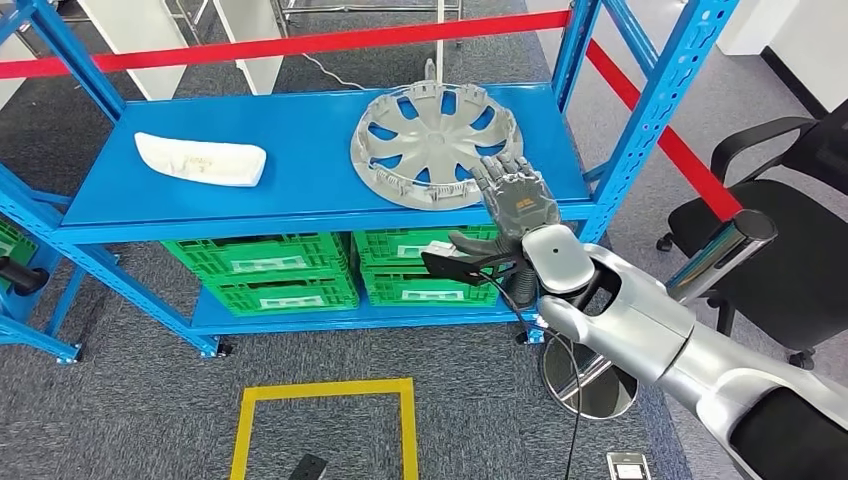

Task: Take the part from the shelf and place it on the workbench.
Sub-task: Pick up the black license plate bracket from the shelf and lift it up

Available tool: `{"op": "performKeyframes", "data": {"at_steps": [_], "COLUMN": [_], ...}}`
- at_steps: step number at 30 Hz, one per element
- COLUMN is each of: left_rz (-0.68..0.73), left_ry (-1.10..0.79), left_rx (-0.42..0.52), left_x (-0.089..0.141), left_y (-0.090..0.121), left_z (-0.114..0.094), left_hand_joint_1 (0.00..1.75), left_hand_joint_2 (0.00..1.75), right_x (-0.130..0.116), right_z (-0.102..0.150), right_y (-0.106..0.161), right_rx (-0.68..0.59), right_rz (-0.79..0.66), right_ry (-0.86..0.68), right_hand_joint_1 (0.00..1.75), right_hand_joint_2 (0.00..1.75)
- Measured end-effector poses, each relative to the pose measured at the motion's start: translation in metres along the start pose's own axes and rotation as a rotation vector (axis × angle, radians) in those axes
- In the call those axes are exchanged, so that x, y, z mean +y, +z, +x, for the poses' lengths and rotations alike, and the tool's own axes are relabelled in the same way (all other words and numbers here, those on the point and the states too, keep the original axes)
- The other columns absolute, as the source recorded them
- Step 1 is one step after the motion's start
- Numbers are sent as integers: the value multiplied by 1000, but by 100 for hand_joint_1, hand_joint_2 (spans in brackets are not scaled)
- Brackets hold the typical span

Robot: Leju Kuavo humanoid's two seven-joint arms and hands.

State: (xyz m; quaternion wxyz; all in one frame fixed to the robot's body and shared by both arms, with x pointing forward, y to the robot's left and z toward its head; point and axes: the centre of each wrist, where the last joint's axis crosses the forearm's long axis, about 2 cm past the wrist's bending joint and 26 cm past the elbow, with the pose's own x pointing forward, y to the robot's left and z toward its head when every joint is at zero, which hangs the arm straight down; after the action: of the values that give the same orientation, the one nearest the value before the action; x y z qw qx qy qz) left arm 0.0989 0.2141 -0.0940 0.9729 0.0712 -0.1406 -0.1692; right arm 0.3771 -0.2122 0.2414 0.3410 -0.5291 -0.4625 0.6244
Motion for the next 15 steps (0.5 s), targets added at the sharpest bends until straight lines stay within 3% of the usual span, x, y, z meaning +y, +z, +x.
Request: {"op": "performKeyframes", "data": {"at_steps": [4,15], "left_rz": [-4,-2], "left_ry": [-2,-1], "left_rx": [10,4], "left_x": [-2,-2], "left_y": [1,0], "left_z": [-5,0], "left_hand_joint_1": [0,0], "left_hand_joint_2": [0,0], "right_x": [8,-2], "right_z": [2,-3], "right_y": [2,-4], "right_rx": [-3,7], "right_rz": [22,1], "right_ry": [6,1], "right_hand_joint_1": [0,0], "right_hand_joint_2": [0,0]}}
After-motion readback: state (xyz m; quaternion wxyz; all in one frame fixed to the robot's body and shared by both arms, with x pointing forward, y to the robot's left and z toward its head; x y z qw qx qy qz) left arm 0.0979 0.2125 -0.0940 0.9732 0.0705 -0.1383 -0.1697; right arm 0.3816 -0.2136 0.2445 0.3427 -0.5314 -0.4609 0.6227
